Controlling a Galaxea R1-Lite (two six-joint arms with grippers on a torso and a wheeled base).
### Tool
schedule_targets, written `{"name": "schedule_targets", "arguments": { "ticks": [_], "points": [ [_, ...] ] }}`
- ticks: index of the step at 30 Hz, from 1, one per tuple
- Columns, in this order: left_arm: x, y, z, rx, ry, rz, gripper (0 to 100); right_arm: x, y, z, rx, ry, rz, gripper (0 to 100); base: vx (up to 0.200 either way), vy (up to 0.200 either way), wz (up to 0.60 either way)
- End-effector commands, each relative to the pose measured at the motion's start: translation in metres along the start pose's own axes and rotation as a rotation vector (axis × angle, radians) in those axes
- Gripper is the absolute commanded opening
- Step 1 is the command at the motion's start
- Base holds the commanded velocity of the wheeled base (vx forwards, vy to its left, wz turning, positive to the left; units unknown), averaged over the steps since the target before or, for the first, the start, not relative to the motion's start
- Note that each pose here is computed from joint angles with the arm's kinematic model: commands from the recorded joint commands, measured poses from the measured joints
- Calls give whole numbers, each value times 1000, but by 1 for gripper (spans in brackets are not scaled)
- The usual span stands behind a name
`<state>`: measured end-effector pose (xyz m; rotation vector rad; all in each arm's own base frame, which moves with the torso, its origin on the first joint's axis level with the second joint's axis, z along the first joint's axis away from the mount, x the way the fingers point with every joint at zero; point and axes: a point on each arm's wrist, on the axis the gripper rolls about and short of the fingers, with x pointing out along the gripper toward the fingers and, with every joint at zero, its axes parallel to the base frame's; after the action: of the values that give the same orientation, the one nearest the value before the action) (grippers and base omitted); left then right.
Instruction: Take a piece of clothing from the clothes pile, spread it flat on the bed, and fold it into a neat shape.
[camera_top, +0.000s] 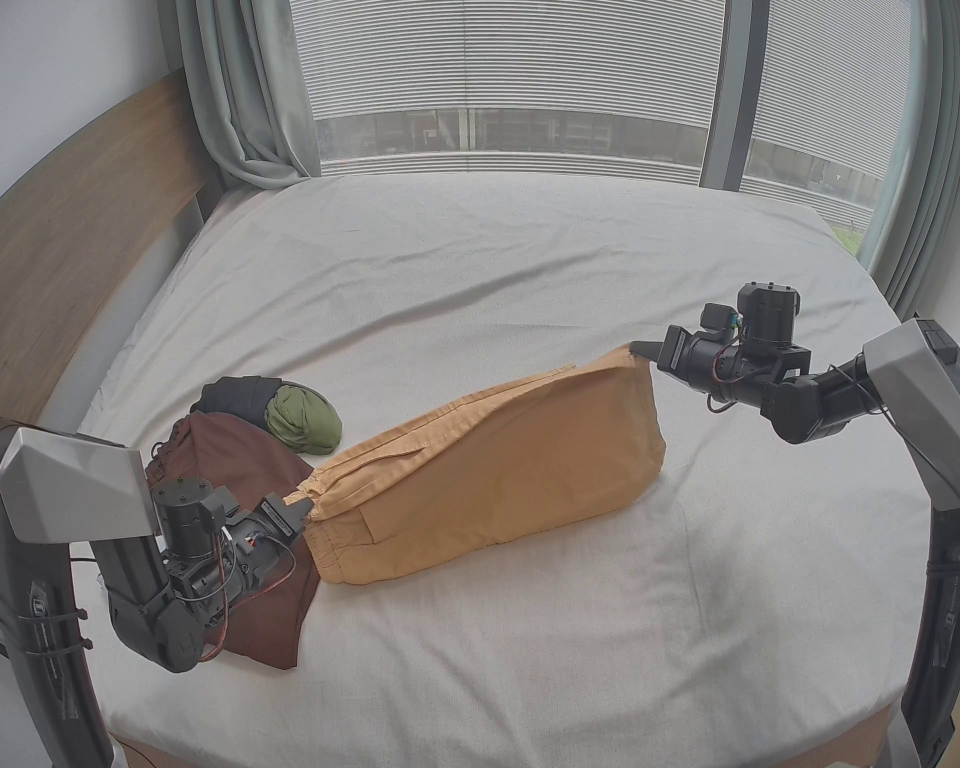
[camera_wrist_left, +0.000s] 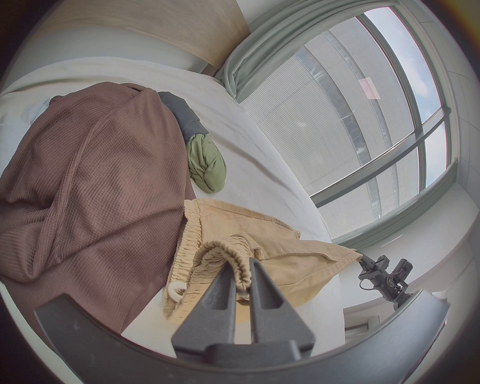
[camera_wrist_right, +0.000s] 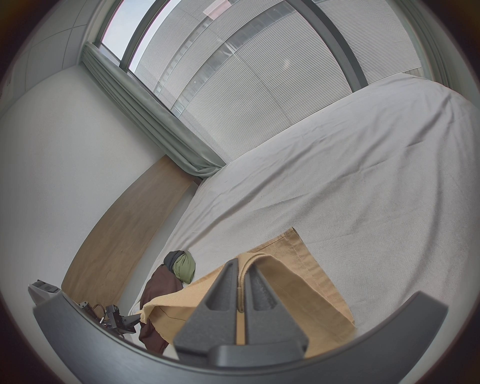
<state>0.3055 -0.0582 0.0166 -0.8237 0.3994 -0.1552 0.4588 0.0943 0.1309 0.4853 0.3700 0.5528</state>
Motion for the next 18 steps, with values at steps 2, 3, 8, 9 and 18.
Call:
{"name": "schedule_targets", "arguments": {
  "ticks": [2, 3, 8, 9, 18],
  "points": [
    [12, 6, 4, -27, -27, 3, 0, 18, -12, -9, 11, 23, -7, 0, 0, 0, 0],
    [14, 6, 4, -33, -30, -1, 0, 20, -14, -10, 11, 24, -8, 0, 0, 0, 0],
    [21, 5, 6, -47, -49, -10, 0, 27, -20, -12, 11, 11, -29, 0, 0, 0, 0],
    [22, 5, 6, -47, -50, -8, 0, 28, -21, -13, 11, 11, -29, 0, 0, 0, 0],
    [31, 14, 7, -52, -67, 10, 0, 44, -28, -24, 1, -14, -37, 0, 0, 0, 0]
  ]
}}
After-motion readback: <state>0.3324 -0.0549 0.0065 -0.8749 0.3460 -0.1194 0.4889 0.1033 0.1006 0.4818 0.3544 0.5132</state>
